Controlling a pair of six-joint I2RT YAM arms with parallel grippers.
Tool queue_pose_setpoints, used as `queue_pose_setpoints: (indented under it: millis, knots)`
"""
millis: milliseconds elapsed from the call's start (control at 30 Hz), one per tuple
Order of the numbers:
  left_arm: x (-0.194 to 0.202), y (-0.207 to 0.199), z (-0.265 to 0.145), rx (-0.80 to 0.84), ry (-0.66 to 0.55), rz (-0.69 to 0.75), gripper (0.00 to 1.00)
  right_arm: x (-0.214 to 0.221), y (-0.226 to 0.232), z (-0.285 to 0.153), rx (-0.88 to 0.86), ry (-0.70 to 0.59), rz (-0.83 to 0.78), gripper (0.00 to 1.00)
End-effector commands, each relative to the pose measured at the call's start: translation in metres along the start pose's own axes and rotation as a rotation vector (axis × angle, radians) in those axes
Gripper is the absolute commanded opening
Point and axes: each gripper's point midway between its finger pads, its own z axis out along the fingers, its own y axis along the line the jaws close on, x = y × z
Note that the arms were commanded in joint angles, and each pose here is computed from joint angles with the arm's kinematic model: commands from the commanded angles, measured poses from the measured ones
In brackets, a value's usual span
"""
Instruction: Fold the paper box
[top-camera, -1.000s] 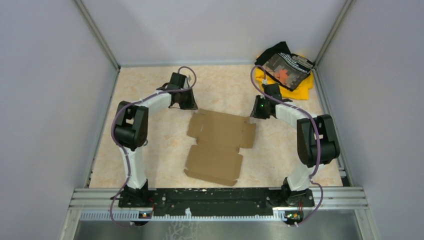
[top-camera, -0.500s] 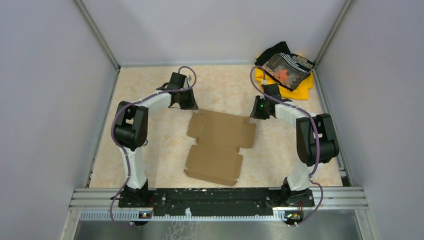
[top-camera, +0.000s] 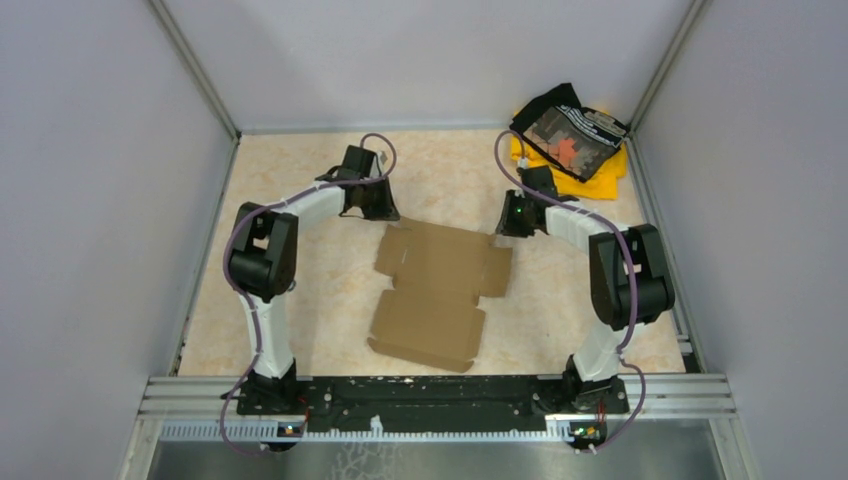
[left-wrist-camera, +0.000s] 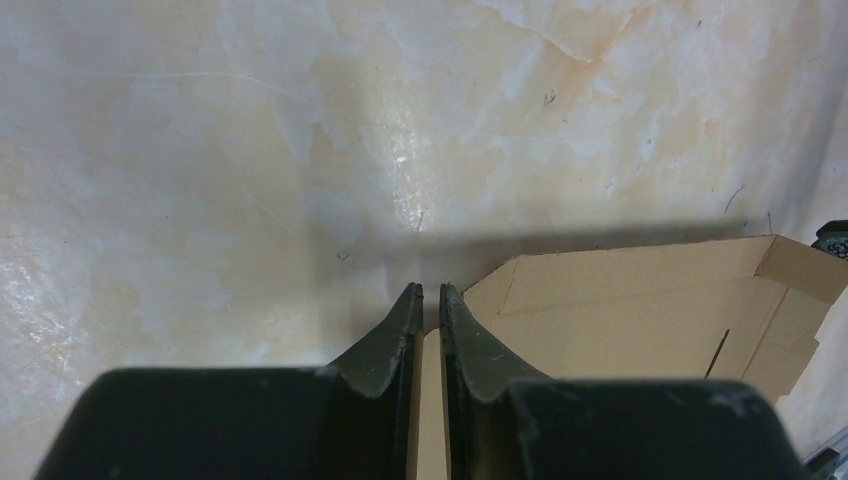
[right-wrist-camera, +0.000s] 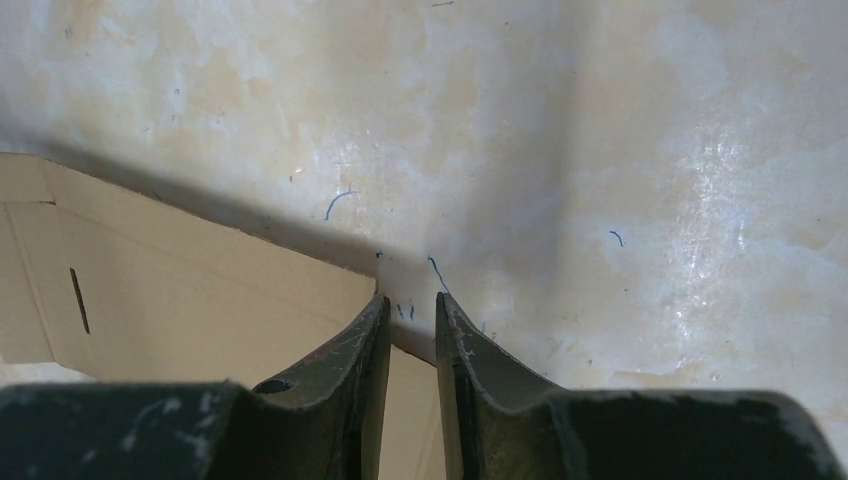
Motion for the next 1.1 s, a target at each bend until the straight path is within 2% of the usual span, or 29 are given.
queue_pose_setpoints:
  millis: [0,467,800,1067]
  knots:
    - [-0.002,-0.015,-0.002,0.040,-0.008,0.009,0.16,-0.027,0.021,-0.005,-0.043,-0.065,-0.026,0.24]
    - [-0.002,-0.033,-0.004,0.058,-0.016,0.026,0.16,-0.025,0.035,-0.002,-0.050,-0.054,-0.049,0.24]
    - [0.001,-0.026,-0.003,0.029,-0.012,0.031,0.16,-0.029,-0.004,-0.017,0.032,-0.102,0.015,0.24]
    - [-0.001,-0.026,-0.003,0.022,-0.016,0.035,0.16,-0.017,-0.028,-0.025,0.087,-0.088,0.013,0.24]
